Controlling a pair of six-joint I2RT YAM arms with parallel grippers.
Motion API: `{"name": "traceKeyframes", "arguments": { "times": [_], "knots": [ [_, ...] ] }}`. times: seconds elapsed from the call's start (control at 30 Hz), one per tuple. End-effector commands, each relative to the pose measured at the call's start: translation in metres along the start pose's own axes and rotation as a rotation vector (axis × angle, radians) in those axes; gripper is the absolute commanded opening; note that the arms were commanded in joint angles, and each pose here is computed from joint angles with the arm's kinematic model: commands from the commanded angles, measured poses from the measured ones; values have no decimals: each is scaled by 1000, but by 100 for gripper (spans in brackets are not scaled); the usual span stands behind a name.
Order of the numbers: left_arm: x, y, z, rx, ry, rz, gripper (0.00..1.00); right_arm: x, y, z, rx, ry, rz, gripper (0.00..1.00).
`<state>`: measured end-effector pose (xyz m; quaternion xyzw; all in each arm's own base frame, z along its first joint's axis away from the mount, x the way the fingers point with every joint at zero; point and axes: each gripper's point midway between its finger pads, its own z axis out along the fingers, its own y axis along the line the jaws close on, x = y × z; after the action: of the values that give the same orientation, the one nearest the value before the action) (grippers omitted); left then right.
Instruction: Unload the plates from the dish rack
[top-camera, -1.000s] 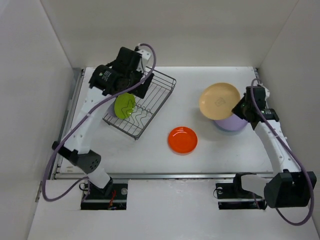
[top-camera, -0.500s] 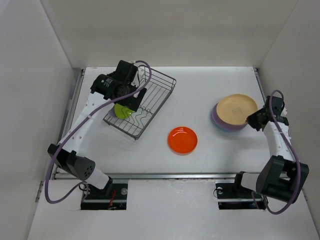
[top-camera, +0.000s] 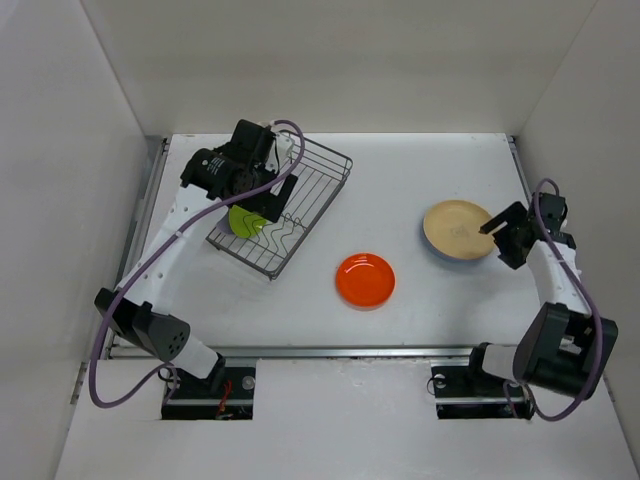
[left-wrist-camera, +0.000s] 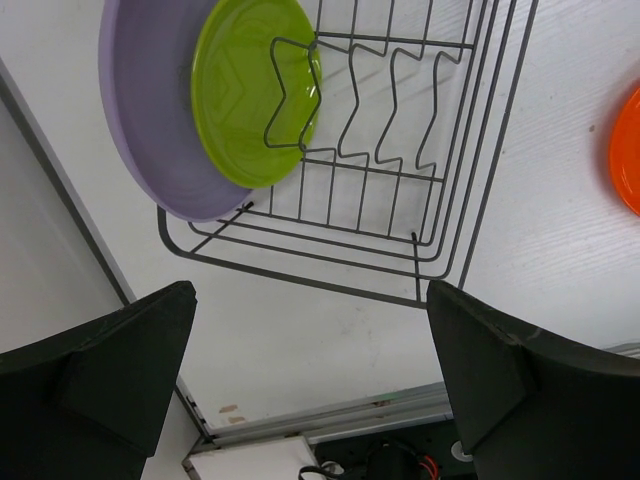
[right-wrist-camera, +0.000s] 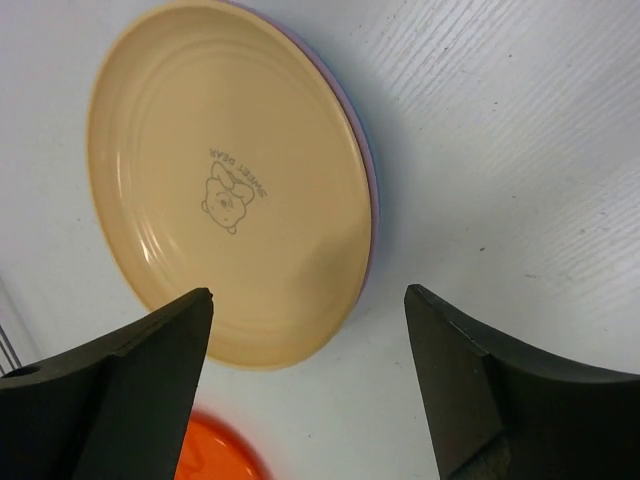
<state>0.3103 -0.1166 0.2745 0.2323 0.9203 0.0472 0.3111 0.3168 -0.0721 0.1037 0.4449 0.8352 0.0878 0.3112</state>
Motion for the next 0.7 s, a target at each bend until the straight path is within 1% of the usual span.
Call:
{"name": "traceKeyframes", "arguments": {
  "times": [0.0,0.1,0.13,0.17,0.2,0.23,0.27,0.3,0.33,0.37,0.43,0.5,0.53,0.57,0.6,0.63,0.67],
  "knots": [
    [-7,-2,-9,28,-45,-1,100,-16,-2,-27,13,-89,-36,83],
    [-10,-1,-11,27,-54,6,100,-23,4,-46,-13,-140,-38,84],
    [-6,0,-5,16,-32,26,100,-25,6,-50,-16,-157,-44,84],
    [-6,1,-2,6,-20,28,100,-20,7,-51,-22,-152,-63,81],
    [-3,2,4,-2,0,46,100,-26,12,-51,-47,-186,-64,77],
    [3,2,9,-10,29,53,100,-24,15,-49,-75,-182,-79,72],
    [4,5,15,-33,51,58,100,-18,23,-44,-124,-150,-99,59],
    [7,5,20,-40,71,73,100,-16,28,-39,-147,-130,-102,53],
    [8,7,22,-50,72,73,100,-8,26,-23,-141,-71,-112,49],
    [7,10,27,-71,79,86,100,-7,29,-17,-147,-43,-120,44],
    [8,11,37,-89,89,101,100,-3,37,-3,-156,25,-135,44],
    [9,9,52,-85,113,135,99,-2,40,-1,-159,32,-156,46],
    [10,9,56,-92,128,140,96,2,44,-2,-167,40,-169,46],
    [12,8,62,-90,144,156,94,3,45,-8,-173,21,-178,47],
    [13,13,74,-134,175,167,91,2,49,-12,-180,6,-188,47],
    [9,19,80,-178,176,169,85,6,51,-15,-182,-3,-214,47],
    [8,25,86,-224,184,162,82,4,57,-24,-199,-31,-226,47]
  ]
}}
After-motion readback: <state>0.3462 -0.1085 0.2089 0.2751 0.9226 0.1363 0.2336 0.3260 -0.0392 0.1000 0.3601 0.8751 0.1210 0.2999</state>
